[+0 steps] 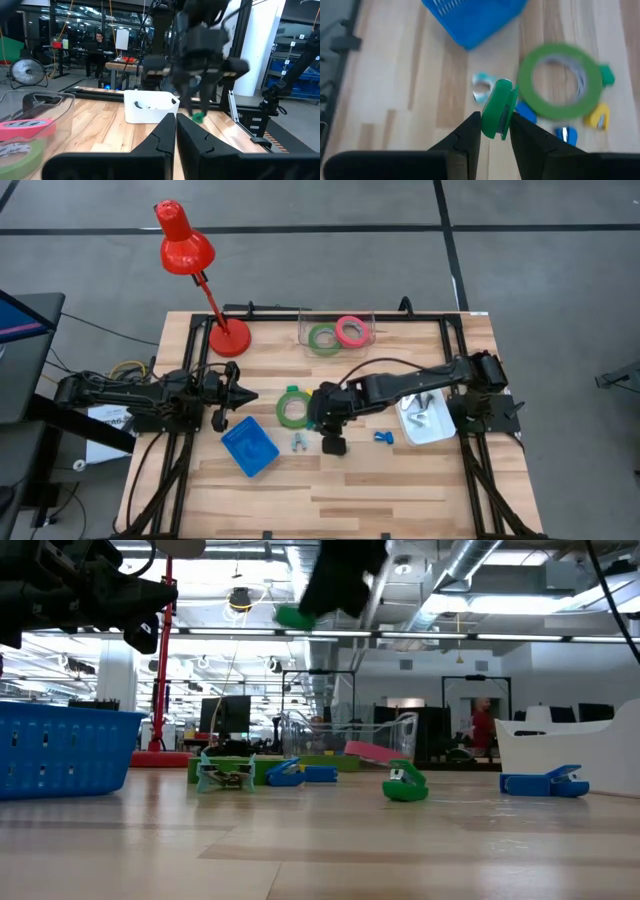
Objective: Pick and place Stapler, Stapler remover, tape
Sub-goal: Put the middle right green stapler into the blue bin
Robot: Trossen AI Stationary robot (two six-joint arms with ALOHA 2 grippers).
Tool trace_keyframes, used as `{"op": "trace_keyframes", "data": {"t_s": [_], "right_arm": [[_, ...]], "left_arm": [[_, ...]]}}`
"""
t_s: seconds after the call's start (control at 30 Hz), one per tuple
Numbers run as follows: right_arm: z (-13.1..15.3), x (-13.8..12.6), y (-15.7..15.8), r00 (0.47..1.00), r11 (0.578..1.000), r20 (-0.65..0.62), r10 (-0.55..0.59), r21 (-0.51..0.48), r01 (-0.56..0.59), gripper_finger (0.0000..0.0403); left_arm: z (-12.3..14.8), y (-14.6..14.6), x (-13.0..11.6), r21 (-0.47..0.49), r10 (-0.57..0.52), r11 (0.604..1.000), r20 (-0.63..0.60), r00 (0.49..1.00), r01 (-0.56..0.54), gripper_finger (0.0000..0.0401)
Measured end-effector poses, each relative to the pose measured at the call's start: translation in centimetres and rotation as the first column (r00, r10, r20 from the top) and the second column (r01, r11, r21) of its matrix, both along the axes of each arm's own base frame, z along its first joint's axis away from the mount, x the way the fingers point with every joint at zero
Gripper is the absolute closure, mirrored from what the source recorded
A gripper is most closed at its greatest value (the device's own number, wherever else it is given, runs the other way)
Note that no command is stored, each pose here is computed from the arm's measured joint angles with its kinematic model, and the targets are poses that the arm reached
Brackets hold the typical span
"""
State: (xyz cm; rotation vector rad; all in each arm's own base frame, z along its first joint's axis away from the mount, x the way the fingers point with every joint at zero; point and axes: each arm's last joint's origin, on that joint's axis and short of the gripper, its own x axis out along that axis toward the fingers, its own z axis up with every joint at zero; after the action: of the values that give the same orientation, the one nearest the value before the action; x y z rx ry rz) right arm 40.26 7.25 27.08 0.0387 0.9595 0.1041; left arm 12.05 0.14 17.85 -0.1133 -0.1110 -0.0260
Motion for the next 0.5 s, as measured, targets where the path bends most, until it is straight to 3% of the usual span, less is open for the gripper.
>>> {"op": "trace_keyframes", "data": {"t_s": [0.5], "right_arm": [[4.2,1.1,0.4,0.988,1.0,0.156,0.012,0.017,-0.015,0.031]], "left_arm": [[0.0,0.0,0.0,0.0,0.0,1.0,0.0,1.0,0.0,0.0393]]}}
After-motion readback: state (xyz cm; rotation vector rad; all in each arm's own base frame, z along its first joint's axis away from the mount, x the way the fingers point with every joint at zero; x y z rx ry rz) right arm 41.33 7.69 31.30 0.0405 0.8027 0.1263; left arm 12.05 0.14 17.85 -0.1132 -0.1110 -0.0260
